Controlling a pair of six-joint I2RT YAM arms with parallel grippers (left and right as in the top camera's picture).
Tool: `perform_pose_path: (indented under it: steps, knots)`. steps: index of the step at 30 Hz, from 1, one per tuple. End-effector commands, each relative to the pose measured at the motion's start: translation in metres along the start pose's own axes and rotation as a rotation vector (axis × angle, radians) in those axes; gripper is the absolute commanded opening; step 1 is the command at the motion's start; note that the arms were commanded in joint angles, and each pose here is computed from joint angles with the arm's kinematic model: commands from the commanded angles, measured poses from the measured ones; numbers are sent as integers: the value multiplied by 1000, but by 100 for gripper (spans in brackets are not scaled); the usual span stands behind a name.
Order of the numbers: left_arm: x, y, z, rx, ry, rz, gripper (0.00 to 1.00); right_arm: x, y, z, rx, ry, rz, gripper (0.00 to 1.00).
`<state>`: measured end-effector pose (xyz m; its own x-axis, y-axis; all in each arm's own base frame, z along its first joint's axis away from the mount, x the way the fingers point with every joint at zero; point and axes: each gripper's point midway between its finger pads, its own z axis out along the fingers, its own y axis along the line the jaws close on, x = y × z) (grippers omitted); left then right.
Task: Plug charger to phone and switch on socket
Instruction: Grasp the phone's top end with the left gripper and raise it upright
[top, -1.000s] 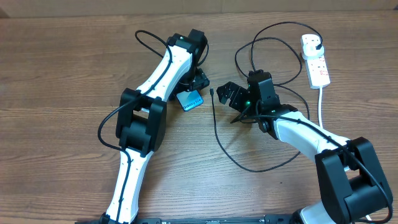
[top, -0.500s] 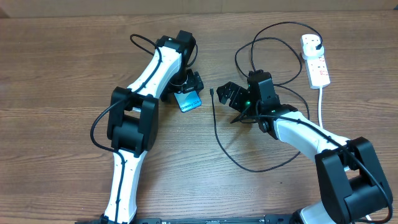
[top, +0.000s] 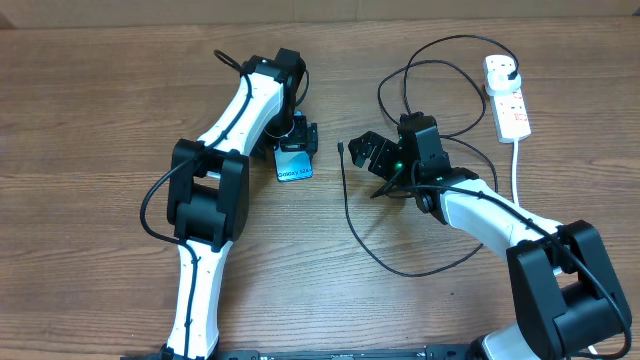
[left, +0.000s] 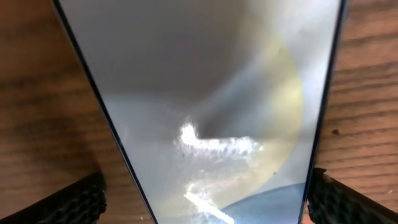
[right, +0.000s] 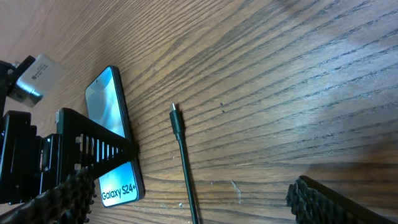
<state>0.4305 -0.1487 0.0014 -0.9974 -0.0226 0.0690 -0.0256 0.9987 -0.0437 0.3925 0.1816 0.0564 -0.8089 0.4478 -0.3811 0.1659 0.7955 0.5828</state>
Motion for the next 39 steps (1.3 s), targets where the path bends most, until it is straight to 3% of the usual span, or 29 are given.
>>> perform_pose_path:
  steps: [1,7,10,12,16,22,28,39]
  knots:
    - [2,3,34,26,46,56,99,-12,8,-6,-16,-37,-5,100]
    - [-7,-24,32,171,19,27,98,-12,9,-6,-17,-39,-6,100]
    - [-5,-24,32,170,29,-4,78,-12,9,-6,-16,-39,-6,100]
    - [-2,-21,32,155,45,-46,72,-12,9,-6,-16,-39,-6,100]
    - [4,-9,33,89,68,-161,77,-12,9,-6,-17,-39,-6,100]
    - [7,-8,33,80,79,-172,82,-12,9,-6,-17,-39,-6,100]
    - [1,-9,33,82,51,-138,83,-12,9,-6,-17,-39,-6,100]
    - [-3,-5,34,-53,-14,-14,88,-12,9,-6,-17,-39,-6,100]
